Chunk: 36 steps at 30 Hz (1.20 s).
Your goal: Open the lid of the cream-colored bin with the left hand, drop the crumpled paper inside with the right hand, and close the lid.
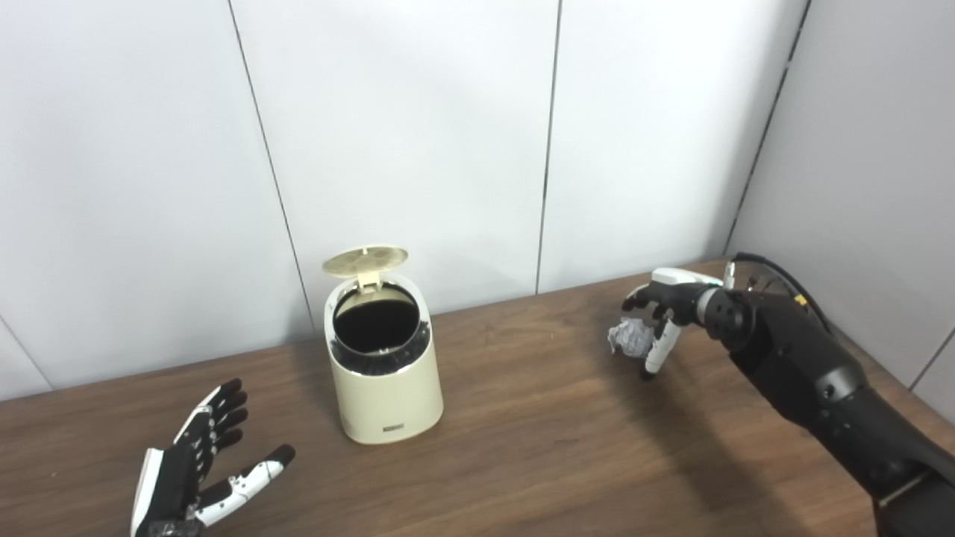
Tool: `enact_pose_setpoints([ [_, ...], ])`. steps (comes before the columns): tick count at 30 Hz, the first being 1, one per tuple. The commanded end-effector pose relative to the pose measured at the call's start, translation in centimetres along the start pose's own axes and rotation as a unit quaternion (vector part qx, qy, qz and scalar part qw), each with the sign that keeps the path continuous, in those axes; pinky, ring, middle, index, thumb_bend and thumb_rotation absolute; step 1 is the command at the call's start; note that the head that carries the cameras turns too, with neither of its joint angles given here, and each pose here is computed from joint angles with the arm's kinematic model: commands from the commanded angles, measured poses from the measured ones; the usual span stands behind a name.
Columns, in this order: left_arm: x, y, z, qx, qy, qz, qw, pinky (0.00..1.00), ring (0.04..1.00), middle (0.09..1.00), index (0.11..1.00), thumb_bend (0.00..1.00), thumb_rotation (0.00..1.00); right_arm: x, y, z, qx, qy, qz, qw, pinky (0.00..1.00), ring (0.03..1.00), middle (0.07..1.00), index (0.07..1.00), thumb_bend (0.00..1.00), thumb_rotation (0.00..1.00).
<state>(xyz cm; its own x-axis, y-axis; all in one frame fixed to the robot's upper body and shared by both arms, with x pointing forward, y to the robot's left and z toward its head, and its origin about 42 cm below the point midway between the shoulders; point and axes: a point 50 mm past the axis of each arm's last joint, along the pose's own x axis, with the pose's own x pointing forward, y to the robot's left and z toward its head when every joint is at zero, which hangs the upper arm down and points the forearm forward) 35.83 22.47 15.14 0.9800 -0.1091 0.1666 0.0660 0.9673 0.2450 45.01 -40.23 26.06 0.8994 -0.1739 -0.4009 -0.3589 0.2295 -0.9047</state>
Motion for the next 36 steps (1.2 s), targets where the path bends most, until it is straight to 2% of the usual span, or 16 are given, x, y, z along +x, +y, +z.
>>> enact_pose_setpoints([
  [1,1.0,0.5,2.1,0.008,-0.044,0.001,0.999,0.83,0.850,0.871,0.917,0.71,0.13,-0.3,-2.8,0.6,-0.002,-0.007,-0.047,0.999,0.78,0.880,0.917,0.878,0.81,0.11],
  [3,1.0,0.4,2.2,0.008,-0.043,0.001,0.999,0.83,0.851,0.871,0.918,0.71,0.12,-0.3,-2.4,0.7,-0.002,-0.010,-0.045,0.999,0.79,0.892,0.923,0.864,0.80,0.08],
  [7,1.0,0.3,2.2,0.006,-0.041,0.001,0.999,0.82,0.851,0.872,0.918,0.70,0.11,-0.1,-1.7,0.7,-0.009,-0.009,-0.042,0.999,0.80,0.904,0.917,0.848,0.80,0.10],
  [12,1.0,0.3,2.2,0.007,-0.039,0.000,0.999,0.82,0.847,0.875,0.920,0.69,0.10,0.1,-1.2,0.6,-0.004,-0.018,-0.043,0.999,0.68,0.797,0.856,0.834,0.79,0.09],
  [24,1.0,-0.1,2.0,0.008,-0.039,-0.002,0.999,0.80,0.846,0.875,0.918,0.70,0.12,-0.1,-1.3,0.9,-0.009,-0.029,-0.038,0.999,0.67,0.749,0.811,0.829,0.76,0.10],
  [27,1.0,-0.1,2.0,0.010,-0.038,-0.001,0.999,0.79,0.838,0.867,0.915,0.70,0.13,-0.1,-1.5,0.8,-0.013,-0.030,-0.041,0.999,0.66,0.714,0.753,0.765,0.74,0.08],
  [28,1.0,-0.1,2.0,0.011,-0.038,-0.001,0.999,0.79,0.836,0.868,0.916,0.70,0.13,0.0,-1.5,0.7,-0.015,-0.030,-0.043,0.999,0.62,0.667,0.707,0.700,0.73,0.05],
  [30,1.0,-0.1,2.0,0.012,-0.038,-0.001,0.999,0.80,0.834,0.868,0.916,0.70,0.13,0.1,-1.4,0.7,-0.013,-0.029,-0.043,0.999,0.59,0.629,0.675,0.662,0.72,0.04],
  [31,1.0,-0.1,2.0,0.012,-0.037,-0.001,0.999,0.80,0.835,0.868,0.916,0.70,0.14,0.1,-1.4,0.7,-0.008,-0.028,-0.042,0.999,0.49,0.541,0.564,0.594,0.62,0.02],
  [32,1.0,-0.1,2.0,0.012,-0.037,-0.001,0.999,0.80,0.834,0.868,0.917,0.70,0.14,0.1,-1.4,0.7,-0.005,-0.027,-0.042,0.999,0.43,0.488,0.506,0.559,0.57,0.01],
  [34,1.0,-0.1,2.1,0.013,-0.037,-0.002,0.999,0.79,0.832,0.868,0.916,0.69,0.14,0.1,-1.4,0.7,-0.003,-0.027,-0.041,0.999,0.37,0.432,0.451,0.534,0.53,0.00],
  [36,0.9,-0.1,2.1,0.010,-0.037,-0.003,0.999,0.78,0.829,0.866,0.914,0.69,0.13,-0.1,-1.4,0.9,-0.007,-0.028,-0.040,0.999,0.35,0.410,0.435,0.531,0.53,0.00],
])
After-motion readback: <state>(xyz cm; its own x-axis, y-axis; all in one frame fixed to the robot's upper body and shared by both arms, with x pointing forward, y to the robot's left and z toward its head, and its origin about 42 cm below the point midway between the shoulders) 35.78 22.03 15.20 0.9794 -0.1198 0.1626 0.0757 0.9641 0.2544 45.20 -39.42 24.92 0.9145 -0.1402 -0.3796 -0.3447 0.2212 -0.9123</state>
